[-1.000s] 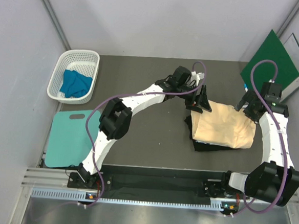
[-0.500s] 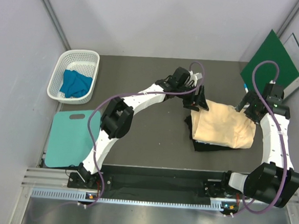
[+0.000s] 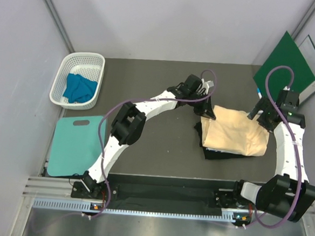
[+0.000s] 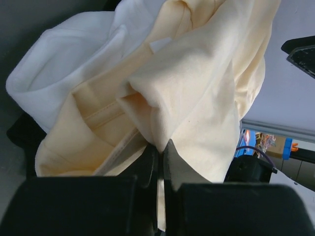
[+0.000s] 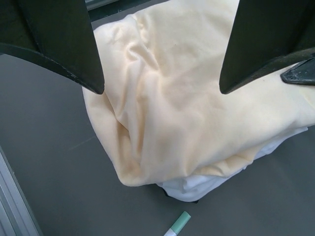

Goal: Fold and stack the t-shirts
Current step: Smooth out wrinkles on the folded tshirt

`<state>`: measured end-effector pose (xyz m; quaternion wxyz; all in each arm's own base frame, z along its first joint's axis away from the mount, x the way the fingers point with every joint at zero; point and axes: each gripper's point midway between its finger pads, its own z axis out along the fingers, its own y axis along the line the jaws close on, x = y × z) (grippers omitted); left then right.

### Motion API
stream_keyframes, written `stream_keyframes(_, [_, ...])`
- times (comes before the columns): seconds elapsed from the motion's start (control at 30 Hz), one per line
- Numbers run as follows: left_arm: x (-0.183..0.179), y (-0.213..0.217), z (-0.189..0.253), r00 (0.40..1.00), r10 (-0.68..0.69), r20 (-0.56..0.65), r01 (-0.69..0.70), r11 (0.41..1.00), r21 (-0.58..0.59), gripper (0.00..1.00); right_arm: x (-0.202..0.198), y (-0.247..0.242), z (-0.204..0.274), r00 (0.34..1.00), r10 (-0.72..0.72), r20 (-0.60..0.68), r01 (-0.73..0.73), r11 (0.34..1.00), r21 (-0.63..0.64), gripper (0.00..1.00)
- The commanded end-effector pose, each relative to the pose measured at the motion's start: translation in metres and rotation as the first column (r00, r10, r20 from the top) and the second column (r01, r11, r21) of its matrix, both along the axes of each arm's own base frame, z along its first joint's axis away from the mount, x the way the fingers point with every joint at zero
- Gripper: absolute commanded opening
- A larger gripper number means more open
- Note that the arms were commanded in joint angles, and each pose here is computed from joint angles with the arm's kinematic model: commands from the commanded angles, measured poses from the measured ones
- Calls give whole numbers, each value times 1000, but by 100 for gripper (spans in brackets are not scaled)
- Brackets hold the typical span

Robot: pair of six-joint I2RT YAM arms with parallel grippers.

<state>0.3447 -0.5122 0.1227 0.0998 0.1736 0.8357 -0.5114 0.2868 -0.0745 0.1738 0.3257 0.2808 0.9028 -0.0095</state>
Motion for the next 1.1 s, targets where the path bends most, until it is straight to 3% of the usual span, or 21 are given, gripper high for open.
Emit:
stream_keyframes(0.0, [8,16,76,990,45,135,-33,995,-90,0,0,-5,1,999,-5,32,5,1000,-13,100])
stream_keyframes(0.23, [-2,31,110,983,75,167,-57,992,-112,0,10,-2,-27,1000,6,-5,-6,1000,23,100])
stream_keyframes(0.67, [-18,46,37,998,59,36,-60,997,50,0,26,-5,-56,997,15,-72,-11,998,54,99])
stream_keyframes(0.83, [-17,50,20,998,57,19,-59,994,95,3,29,-10,-31,999,19,-38,-19,1000,-8,100])
stream_keyframes(0.9, [-13,54,23,997,68,47,-73,991,116,40,28,-12,3,999,25,31,-23,998,-55,100])
stream_keyframes(0.97, [-10,62,31,993,82,84,-93,986,139,90,26,-9,36,994,40,102,-32,996,-87,100])
stream_keyframes(1.0, [-9,66,39,991,90,102,-104,985,137,99,26,-6,45,991,49,123,-38,995,-87,100])
stream_keyframes(1.07, [-6,76,41,987,108,115,-126,978,166,99,28,8,63,979,91,185,-79,994,-73,100])
